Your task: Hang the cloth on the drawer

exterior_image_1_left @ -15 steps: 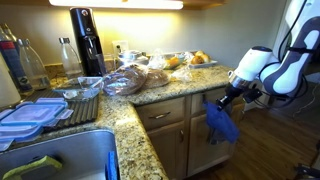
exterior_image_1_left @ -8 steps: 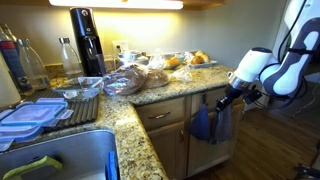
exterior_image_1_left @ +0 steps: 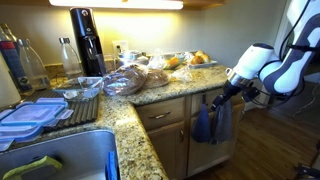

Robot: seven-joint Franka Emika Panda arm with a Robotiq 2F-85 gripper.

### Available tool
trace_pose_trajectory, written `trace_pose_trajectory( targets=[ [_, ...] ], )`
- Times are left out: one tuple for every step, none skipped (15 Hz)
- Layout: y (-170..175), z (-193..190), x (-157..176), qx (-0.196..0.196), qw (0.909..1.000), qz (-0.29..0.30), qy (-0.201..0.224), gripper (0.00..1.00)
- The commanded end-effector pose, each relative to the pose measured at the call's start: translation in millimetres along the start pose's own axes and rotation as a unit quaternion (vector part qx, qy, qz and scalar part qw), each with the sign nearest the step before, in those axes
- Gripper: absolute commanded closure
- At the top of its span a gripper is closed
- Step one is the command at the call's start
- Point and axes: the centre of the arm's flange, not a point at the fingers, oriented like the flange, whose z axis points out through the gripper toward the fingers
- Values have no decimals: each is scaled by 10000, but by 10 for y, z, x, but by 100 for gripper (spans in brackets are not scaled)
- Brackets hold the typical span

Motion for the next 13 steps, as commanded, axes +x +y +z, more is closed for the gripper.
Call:
trace_pose_trajectory(
  targets=[
    [-161, -422, -77, 82, 10000, 3, -54, 0],
    [-222, -479, -88, 96, 9999, -24, -124, 0],
    [-288, -517, -119, 115, 9997, -108, -171, 0],
    [-342, -548, -147, 93, 9995, -155, -272, 0],
    [-384, -566, -177, 100, 9991, -231, -328, 0],
    [-421, -594, -201, 84, 9987, -300, -393, 0],
    [-462, -606, -231, 28, 9983, -356, -451, 0],
    [-486, -622, -252, 34, 9979, -426, -483, 0],
    [-551, -295, -267, 104, 9985, -383, -376, 0],
    [-579, -310, -286, 104, 9983, -414, -401, 0],
    [-589, -322, -295, 101, 9982, -427, -408, 0],
    [-589, -328, -300, 99, 9982, -429, -412, 0],
    [-582, -329, -304, 95, 9982, -424, -416, 0]
  ],
)
